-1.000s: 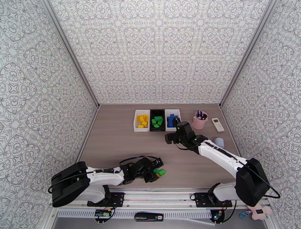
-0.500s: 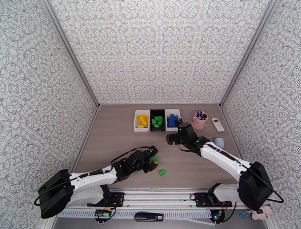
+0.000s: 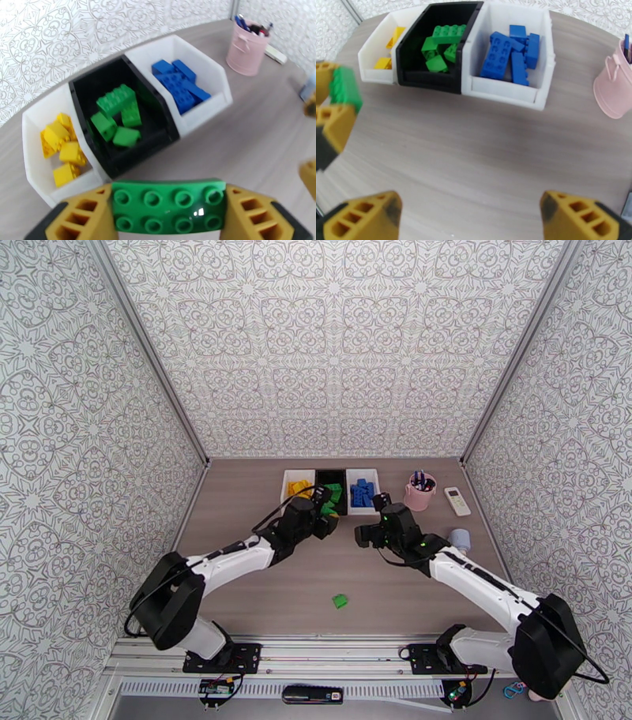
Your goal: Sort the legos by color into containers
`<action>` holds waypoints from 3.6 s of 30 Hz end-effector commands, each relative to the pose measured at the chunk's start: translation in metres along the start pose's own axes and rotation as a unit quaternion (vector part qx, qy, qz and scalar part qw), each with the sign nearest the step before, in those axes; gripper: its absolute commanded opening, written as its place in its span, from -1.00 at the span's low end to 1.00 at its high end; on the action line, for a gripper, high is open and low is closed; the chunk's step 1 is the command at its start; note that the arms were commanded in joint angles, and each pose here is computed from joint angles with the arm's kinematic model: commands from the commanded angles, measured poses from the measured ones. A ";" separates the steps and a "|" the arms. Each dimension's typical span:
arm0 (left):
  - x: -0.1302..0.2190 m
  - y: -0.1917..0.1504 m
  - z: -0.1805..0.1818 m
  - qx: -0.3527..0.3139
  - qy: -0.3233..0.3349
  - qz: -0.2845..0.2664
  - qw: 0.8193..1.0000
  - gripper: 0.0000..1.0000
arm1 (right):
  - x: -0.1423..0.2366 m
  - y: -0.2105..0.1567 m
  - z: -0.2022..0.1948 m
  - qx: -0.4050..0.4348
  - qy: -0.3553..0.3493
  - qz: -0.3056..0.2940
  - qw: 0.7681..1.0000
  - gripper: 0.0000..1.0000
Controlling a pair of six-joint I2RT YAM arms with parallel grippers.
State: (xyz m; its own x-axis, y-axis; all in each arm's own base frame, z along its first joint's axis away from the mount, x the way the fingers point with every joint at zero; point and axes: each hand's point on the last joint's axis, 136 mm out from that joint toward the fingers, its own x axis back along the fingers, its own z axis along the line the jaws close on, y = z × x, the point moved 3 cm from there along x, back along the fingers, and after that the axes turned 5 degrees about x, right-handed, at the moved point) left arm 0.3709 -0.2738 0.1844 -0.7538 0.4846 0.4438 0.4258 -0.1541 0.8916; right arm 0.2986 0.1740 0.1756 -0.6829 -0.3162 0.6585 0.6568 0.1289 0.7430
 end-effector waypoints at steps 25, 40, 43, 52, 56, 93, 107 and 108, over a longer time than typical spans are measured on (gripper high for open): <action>-0.096 0.048 0.048 0.036 0.015 -0.054 0.998 0.89 | 0.024 -0.024 -0.018 0.008 -0.031 0.035 0.999 0.92; -0.005 0.048 0.059 0.049 0.071 -0.081 0.993 0.99 | 0.024 -0.062 0.061 0.165 0.094 0.144 0.971 0.96; 0.011 0.043 0.063 0.051 0.083 -0.078 0.992 0.99 | 0.028 -0.081 0.084 0.209 0.123 0.175 0.954 0.97; 0.043 0.030 0.075 0.057 0.108 -0.069 0.990 0.99 | 0.019 -0.130 0.121 0.286 0.171 0.277 0.901 0.99; 0.052 0.024 0.080 0.060 0.117 -0.069 0.989 0.99 | 0.011 -0.146 0.137 0.301 0.190 0.317 0.879 1.00; 0.069 -0.008 0.057 0.029 0.092 -0.033 0.995 0.99 | -0.019 -0.156 0.122 0.295 0.081 0.377 0.874 -0.43; 0.098 -0.046 0.015 -0.003 0.032 -0.044 0.999 0.99 | -0.021 -0.036 0.091 0.184 0.060 0.133 0.972 -0.48; 0.100 -0.048 0.011 -0.008 0.026 -0.045 0.999 0.99 | -0.024 -0.024 0.087 0.171 0.063 0.116 0.977 -0.48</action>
State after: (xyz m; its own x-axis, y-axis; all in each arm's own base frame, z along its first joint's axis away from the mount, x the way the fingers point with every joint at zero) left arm 0.2878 -0.2040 0.1753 -0.8107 0.4156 0.4124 0.3969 -0.1276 0.9089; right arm 0.2429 0.2597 0.1332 -0.3688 -0.2950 0.8815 0.6467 0.5998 0.4713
